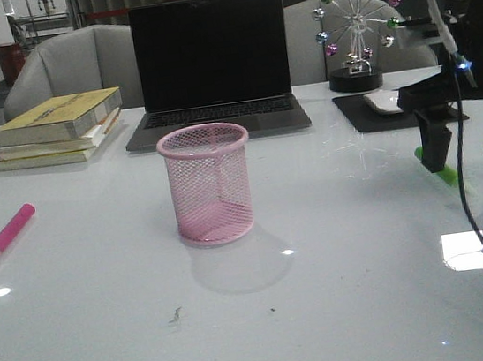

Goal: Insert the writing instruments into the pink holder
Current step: 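Lower the right gripper over the green marker and close on it, then lift the green marker upright with the right gripper toward the holder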

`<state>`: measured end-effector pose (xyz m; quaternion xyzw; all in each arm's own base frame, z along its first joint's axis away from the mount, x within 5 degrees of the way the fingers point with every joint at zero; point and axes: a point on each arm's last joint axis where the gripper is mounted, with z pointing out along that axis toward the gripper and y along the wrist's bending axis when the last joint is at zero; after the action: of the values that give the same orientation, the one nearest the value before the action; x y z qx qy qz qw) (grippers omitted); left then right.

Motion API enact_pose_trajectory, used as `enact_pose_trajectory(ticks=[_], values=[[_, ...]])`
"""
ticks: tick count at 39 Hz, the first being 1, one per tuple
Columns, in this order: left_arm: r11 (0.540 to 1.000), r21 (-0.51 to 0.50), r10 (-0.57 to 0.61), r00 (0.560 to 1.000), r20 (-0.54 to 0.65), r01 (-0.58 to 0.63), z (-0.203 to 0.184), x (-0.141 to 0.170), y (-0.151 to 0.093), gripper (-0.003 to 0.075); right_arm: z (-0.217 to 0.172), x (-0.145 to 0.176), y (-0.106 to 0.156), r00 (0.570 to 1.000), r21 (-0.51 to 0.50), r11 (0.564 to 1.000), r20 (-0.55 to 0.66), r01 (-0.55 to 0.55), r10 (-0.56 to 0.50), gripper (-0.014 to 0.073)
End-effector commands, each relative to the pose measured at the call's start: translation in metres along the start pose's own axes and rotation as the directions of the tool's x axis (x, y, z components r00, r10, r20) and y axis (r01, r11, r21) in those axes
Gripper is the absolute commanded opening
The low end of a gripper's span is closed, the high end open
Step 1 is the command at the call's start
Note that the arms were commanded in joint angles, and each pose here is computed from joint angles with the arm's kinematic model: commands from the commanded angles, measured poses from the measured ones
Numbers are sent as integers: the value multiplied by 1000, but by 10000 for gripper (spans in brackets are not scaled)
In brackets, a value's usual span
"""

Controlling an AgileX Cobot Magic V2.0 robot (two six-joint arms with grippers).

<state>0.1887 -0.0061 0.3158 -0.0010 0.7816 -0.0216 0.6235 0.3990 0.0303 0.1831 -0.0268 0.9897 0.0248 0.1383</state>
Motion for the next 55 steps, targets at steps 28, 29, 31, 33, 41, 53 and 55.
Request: enact_pose_trajectory(ticks=[28,29,31,33,41,53,55], values=[[1000,-7,-9,990,141,10,-4,-22,1,510,-13,-20,0,987,-1,1000,164,8,-7,560],[1000,-7,-9,990,141,10,-4,-22,1,510,-12,-20,0,988,-2,1000,155,7,-6,549],[1000,-7,-9,990,141,10,-4,-22,1,510,-6,-19,1,991,-6,1000,132,3,-2,535],[1000,-7,-9,990,141,10,-4,-22,1,510,-1,-19,1,994,-11,1000,112,-1,3,526],[1000,-7,-9,990,141,10,-4,-22,1,510,10,-19,1,995,-17,1000,95,-9,11,524],[1000,-7,-9,990,141,10,-4,-22,1,510,32,-15,0,999,-16,1000,33,-12,13,264],[1000,-7,-9,990,141,10,-4,-22,1,510,33,-14,0,1000,-16,1000,26,-12,13,193]])
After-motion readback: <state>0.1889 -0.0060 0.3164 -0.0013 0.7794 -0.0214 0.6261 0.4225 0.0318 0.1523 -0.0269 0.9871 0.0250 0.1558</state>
